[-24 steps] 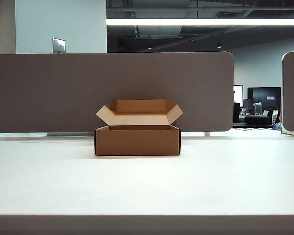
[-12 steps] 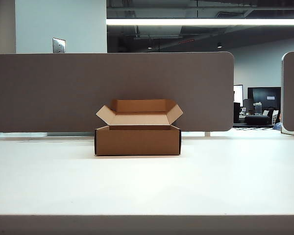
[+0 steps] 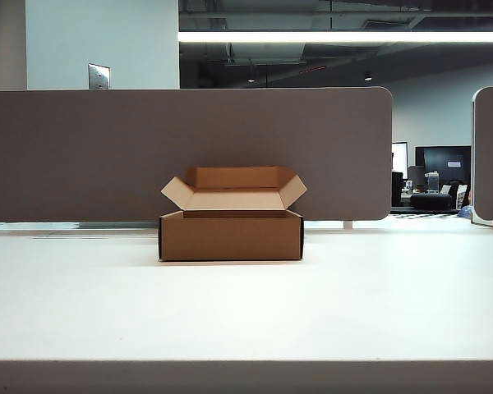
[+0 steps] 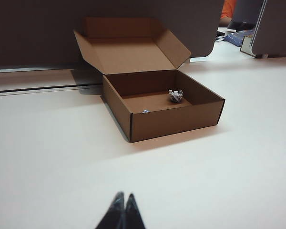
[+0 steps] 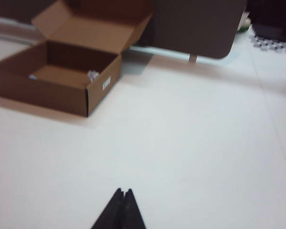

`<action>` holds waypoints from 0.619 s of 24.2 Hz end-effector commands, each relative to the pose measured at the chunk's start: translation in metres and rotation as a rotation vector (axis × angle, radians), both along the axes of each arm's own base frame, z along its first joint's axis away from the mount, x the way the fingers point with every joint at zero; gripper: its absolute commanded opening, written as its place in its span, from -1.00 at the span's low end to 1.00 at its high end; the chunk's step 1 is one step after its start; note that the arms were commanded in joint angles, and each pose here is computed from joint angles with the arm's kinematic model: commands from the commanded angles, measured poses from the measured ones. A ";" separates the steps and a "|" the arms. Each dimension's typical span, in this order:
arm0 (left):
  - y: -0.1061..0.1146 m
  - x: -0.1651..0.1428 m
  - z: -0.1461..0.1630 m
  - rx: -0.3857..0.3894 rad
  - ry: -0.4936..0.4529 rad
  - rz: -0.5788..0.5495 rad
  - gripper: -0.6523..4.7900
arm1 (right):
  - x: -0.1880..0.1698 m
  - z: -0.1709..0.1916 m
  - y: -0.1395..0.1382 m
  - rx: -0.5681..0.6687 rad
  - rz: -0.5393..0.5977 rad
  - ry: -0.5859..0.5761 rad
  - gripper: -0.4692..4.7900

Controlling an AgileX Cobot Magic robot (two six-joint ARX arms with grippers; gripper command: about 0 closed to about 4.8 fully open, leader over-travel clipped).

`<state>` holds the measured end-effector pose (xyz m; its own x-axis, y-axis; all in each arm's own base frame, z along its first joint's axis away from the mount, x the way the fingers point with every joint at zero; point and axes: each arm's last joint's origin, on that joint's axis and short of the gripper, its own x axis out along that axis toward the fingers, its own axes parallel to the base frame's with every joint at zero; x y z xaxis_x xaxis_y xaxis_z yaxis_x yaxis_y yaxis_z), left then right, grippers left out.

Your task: Pick up all the paper balls on the table and put them in the paper box.

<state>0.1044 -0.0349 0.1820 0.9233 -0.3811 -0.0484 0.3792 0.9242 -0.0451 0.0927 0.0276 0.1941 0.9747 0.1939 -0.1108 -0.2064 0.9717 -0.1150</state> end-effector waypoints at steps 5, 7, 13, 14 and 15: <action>0.000 0.001 -0.018 -0.001 -0.005 0.002 -0.78 | -0.007 -0.003 -0.003 0.031 -0.007 -0.101 -0.77; 0.000 0.000 -0.019 0.008 -0.003 0.002 -0.78 | -0.007 -0.003 -0.003 0.033 -0.007 -0.107 -0.77; 0.002 -0.005 -0.016 0.006 -0.043 0.004 -0.78 | -0.006 -0.009 -0.002 0.028 -0.006 -0.091 -0.77; 0.002 -0.008 -0.019 0.019 -0.026 0.002 -0.78 | -0.005 -0.011 -0.002 0.029 -0.009 -0.096 -0.77; 0.003 -0.010 -0.020 0.022 -0.019 0.003 -0.78 | -0.004 -0.013 -0.002 0.030 -0.009 -0.099 -0.77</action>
<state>0.0959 -0.0323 0.1632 0.9245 -0.3807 -0.0203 0.3803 0.9246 -0.0227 0.0884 0.0259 0.1778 0.9807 0.1904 -0.0455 -0.1943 0.9750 -0.1076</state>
